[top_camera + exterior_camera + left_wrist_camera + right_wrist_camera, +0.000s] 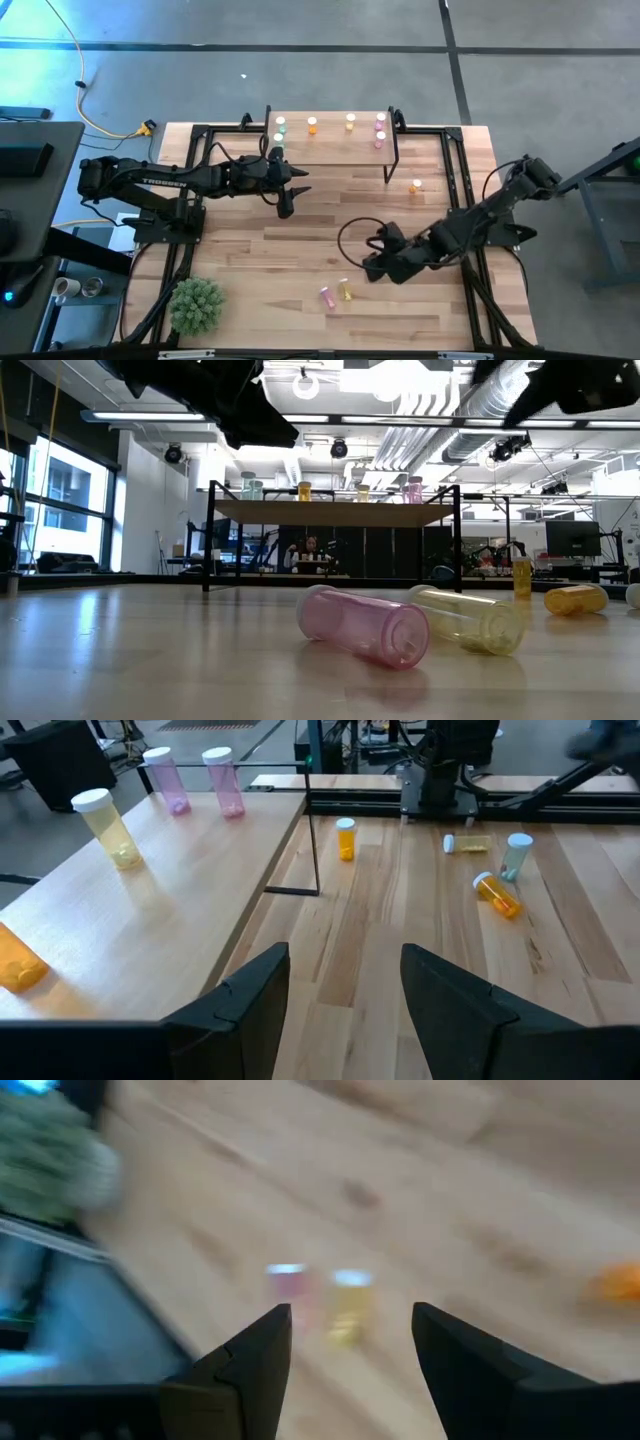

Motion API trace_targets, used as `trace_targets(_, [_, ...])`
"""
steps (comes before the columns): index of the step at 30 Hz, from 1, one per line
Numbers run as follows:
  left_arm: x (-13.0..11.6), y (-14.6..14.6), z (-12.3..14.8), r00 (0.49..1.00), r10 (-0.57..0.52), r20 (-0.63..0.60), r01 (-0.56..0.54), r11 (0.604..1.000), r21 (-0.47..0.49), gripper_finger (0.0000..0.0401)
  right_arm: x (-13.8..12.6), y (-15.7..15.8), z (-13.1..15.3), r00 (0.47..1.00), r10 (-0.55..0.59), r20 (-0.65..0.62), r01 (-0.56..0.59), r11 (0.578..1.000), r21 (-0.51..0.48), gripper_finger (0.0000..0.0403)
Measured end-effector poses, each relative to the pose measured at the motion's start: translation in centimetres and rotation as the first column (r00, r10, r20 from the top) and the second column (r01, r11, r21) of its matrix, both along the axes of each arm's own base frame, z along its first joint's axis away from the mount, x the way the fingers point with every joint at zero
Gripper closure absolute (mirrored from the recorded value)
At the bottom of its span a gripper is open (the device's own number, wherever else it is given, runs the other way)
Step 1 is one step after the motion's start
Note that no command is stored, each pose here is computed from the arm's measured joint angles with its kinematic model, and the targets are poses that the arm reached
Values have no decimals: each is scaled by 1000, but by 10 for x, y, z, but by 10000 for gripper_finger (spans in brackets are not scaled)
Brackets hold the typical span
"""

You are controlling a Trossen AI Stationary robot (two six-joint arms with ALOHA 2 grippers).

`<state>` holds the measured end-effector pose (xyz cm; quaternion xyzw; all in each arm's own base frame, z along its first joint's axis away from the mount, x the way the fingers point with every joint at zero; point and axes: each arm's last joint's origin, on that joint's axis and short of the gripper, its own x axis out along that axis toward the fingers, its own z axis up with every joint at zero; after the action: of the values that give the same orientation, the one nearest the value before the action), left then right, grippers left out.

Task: Pick and place medicine bottles onto shelf by color
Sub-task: Put the bottom orange pill bottle on the shelf aligned with the other orange pill bottle

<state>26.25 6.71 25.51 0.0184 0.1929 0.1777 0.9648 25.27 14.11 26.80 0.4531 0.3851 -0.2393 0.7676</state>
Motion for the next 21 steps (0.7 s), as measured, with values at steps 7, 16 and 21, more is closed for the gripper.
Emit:
trace_targets(7, [0, 0, 0, 1000, 1, 0, -1, 1000, 1, 220, -8, -30, -6, 920, 249, -302, -283, 956, -73, 203])
trace_targets(16, [0, 0, -1, 1000, 2, -10, -2, 1000, -2, 220, 1, -52, -13, 670, 599, -438, -719, 669, -186, 203])
trace_targets(21, [-1, 0, -3, 999, 2, -38, -2, 1000, -9, 220, 13, -53, -31, 551, 670, -498, -816, 556, -157, 203])
